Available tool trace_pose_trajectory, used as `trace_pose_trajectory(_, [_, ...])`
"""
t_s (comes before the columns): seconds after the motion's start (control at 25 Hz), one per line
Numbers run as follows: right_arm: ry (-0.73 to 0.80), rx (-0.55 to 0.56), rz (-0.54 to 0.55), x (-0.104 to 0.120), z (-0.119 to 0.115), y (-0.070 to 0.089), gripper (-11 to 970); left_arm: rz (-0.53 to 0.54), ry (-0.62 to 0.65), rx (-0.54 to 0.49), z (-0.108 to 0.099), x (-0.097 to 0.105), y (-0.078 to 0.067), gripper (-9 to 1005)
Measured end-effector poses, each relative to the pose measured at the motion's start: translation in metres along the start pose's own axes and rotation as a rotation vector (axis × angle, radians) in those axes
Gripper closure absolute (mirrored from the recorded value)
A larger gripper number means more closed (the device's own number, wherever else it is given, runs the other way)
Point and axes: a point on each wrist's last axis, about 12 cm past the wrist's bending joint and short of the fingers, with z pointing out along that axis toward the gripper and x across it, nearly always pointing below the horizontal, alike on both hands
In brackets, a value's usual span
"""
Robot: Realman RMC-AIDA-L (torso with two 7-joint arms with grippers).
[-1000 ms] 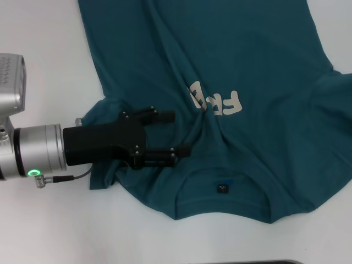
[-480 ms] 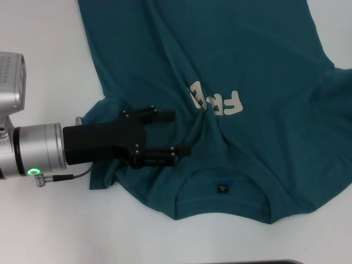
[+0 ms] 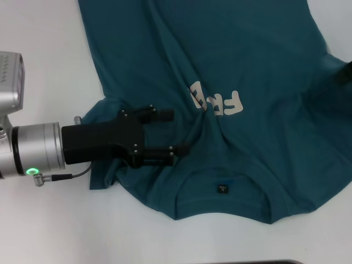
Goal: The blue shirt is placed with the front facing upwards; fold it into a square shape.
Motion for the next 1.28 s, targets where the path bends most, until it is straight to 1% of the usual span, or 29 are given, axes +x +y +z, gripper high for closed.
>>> trace_pose_trajectory(0.16, [0.076, 0.018, -0.063, -0.017, 0.015, 0.019, 944, 0.003, 0.001, -0.002, -0.001, -0.001, 0.001, 94])
trace_pose_trajectory(0.44, [0.195, 0.101, -0.179, -0.045, 0.04, 0.051, 940, 0.003, 0.004, 0.0, -0.001, 0.0, 0.0, 94])
trace_pose_trajectory(0.76, [0.295, 0.162, -0.252, -0.059, 0.069, 0.074, 933, 0.004, 0.007, 0.001, -0.001, 0.0, 0.0, 94])
trace_pose_trajectory(0.92, [0.328, 0.164, -0.299, -0.062, 0.086, 0.09, 930, 0.003, 0.007, 0.001, -0.001, 0.0, 0.0, 95])
trace_pose_trajectory(1.0, [0.332, 0.165, -0.311, -0.063, 0.091, 0.095, 879, 0.003, 0.006, 0.002, 0.0, 0.0, 0.0, 95])
trace_pose_trajectory(1.08, [0.318, 0.172, -0.311, -0.065, 0.092, 0.097, 827, 0.002, 0.006, 0.001, -0.001, 0.0, 0.0, 95])
trace_pose_trajectory(1.24, [0.282, 0.185, -0.298, -0.068, 0.089, 0.094, 725, 0.001, 0.006, 0.001, -0.001, 0.001, 0.0, 95])
trace_pose_trajectory(1.28, [0.279, 0.187, -0.293, -0.068, 0.088, 0.092, 676, 0.0, 0.005, 0.001, -0.001, 0.001, 0.0, 95])
